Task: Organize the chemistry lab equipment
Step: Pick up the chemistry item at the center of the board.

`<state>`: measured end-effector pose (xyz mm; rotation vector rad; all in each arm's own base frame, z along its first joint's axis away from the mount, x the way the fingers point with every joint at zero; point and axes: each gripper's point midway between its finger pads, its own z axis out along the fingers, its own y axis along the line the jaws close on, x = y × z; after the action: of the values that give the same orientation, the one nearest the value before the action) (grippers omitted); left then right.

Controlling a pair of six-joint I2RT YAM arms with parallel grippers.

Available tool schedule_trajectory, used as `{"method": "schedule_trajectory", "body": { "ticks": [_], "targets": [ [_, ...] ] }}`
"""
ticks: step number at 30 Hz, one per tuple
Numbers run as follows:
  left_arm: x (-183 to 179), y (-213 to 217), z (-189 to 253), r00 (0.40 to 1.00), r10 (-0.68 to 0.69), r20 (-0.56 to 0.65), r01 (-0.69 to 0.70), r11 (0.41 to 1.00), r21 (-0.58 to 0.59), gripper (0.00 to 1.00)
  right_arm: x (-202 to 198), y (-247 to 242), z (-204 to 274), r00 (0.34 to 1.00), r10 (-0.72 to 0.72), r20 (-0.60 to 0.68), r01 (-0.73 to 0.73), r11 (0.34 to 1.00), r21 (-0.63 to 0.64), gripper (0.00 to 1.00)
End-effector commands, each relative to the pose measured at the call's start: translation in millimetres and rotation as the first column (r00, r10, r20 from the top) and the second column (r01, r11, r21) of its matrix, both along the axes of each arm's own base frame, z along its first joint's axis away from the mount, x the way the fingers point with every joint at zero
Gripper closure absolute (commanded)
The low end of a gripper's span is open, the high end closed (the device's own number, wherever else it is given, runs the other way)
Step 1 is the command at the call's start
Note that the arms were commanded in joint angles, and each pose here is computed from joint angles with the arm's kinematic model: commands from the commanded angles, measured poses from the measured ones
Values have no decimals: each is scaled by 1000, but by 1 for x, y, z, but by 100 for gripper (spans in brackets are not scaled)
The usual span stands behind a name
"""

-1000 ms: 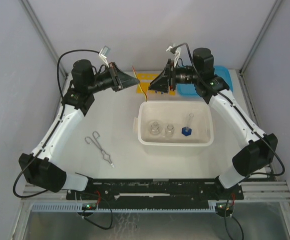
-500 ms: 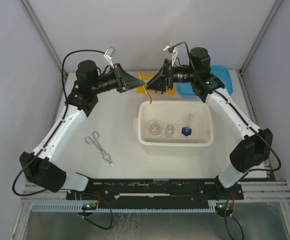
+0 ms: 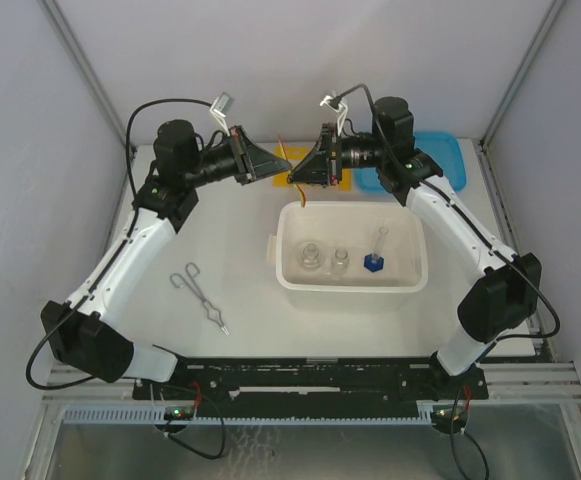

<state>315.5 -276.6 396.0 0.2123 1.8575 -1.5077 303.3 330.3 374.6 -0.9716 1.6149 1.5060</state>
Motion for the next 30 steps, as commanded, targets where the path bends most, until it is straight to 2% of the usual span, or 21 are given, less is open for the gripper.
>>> {"method": "schedule_trajectory", "body": {
  "ticks": [1, 2, 6, 10, 11, 13, 19, 23, 26, 28, 30],
  "targets": [
    [-1, -3, 27, 997, -7, 80, 9, 999, -30, 100, -7, 3, 18, 998, 35, 50, -37, 999, 27, 96],
    [0, -2, 26, 997, -4, 78, 6, 1000, -29, 100, -5, 2, 17, 999, 24, 47, -25, 999, 22, 100],
    [5, -3, 16, 999, 2, 54, -2, 1000, -8, 99, 2, -3, 12, 999, -26, 47, 26, 1000, -4, 100],
    [14, -1, -12, 999, 35, -9, -34, 997, 63, 75, 18, -15, -2, 987, -144, 65, 149, 985, -85, 100],
    [16, 1, -20, 998, 50, -26, -47, 995, 85, 62, 23, -19, -6, 981, -180, 70, 187, 975, -115, 100],
    [22, 4, -38, 995, 77, -60, -68, 989, 129, 2, 31, -29, -21, 964, -252, 84, 263, 945, -196, 100],
    [30, 9, -77, 986, 83, -144, -60, 986, 157, 0, 25, -62, -81, 924, -322, 207, 382, 801, -461, 100],
    [42, 21, -91, 973, 128, -193, -101, 985, 142, 0, 9, -85, -132, 882, -290, 371, 467, 636, -614, 100],
    [51, 39, -93, 960, 187, -208, -163, 979, 124, 0, -6, -106, -169, 876, -256, 408, 481, 532, -697, 100],
    [58, 53, -96, 952, 219, -215, -197, 973, 119, 11, -18, -115, -186, 885, -236, 401, 464, 511, -724, 100],
    [64, 66, -107, 939, 240, -247, -214, 969, 127, 29, -28, -128, -207, 890, -203, 409, 456, 461, -762, 100]
  ]
}}
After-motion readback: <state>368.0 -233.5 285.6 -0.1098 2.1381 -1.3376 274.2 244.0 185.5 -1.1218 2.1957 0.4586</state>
